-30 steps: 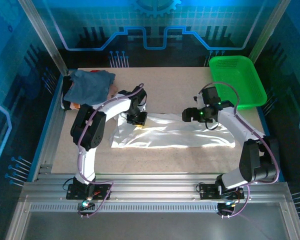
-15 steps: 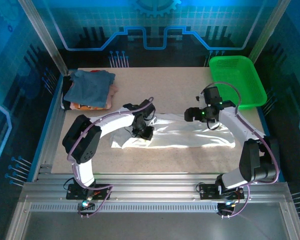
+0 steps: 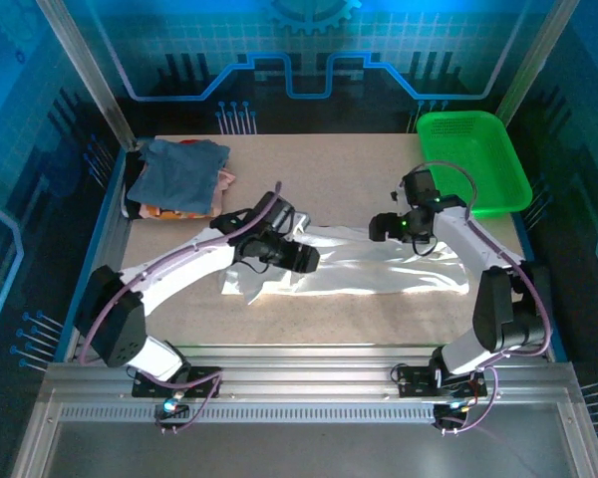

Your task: Fold and stack the t-shirts

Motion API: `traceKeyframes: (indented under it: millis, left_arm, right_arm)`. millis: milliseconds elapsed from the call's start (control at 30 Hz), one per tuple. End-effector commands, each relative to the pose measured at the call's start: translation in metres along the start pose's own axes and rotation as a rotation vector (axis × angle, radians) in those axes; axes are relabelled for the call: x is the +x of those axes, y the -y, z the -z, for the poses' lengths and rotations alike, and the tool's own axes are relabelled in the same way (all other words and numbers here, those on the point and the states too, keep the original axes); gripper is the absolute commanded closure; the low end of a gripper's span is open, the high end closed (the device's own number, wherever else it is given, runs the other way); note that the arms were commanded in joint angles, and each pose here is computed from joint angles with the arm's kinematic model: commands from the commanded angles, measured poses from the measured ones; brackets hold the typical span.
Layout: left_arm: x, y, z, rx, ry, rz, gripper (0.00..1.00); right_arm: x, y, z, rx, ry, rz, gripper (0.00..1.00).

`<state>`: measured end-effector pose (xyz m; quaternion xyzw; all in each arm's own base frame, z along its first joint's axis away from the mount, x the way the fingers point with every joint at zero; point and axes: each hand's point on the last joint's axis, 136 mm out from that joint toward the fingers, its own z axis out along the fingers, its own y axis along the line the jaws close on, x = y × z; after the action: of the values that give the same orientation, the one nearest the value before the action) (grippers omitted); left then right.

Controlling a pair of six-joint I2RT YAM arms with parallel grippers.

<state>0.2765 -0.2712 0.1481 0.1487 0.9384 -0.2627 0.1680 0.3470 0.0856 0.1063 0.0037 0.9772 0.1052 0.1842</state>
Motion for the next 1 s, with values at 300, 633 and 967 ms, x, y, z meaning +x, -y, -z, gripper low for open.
traceKeyframes:
  millis: [300, 633, 967]
  left_arm:
    - [0.061, -0.144, -0.026, -0.390, -0.163, 0.651, 0.41]
    - [0.083, -0.160, -0.050, -0.432, -0.222, 0.728, 0.51]
    - [0.093, -0.161, -0.052, -0.427, -0.235, 0.738, 0.58]
  right_arm:
    - [0.050, -0.161, 0.004, -0.580, -0.250, 0.130, 0.20]
    - [0.108, -0.218, -0.034, -0.596, -0.556, 0.189, 0.39]
    - [0.129, -0.218, -0.057, -0.519, -0.653, 0.199, 0.44]
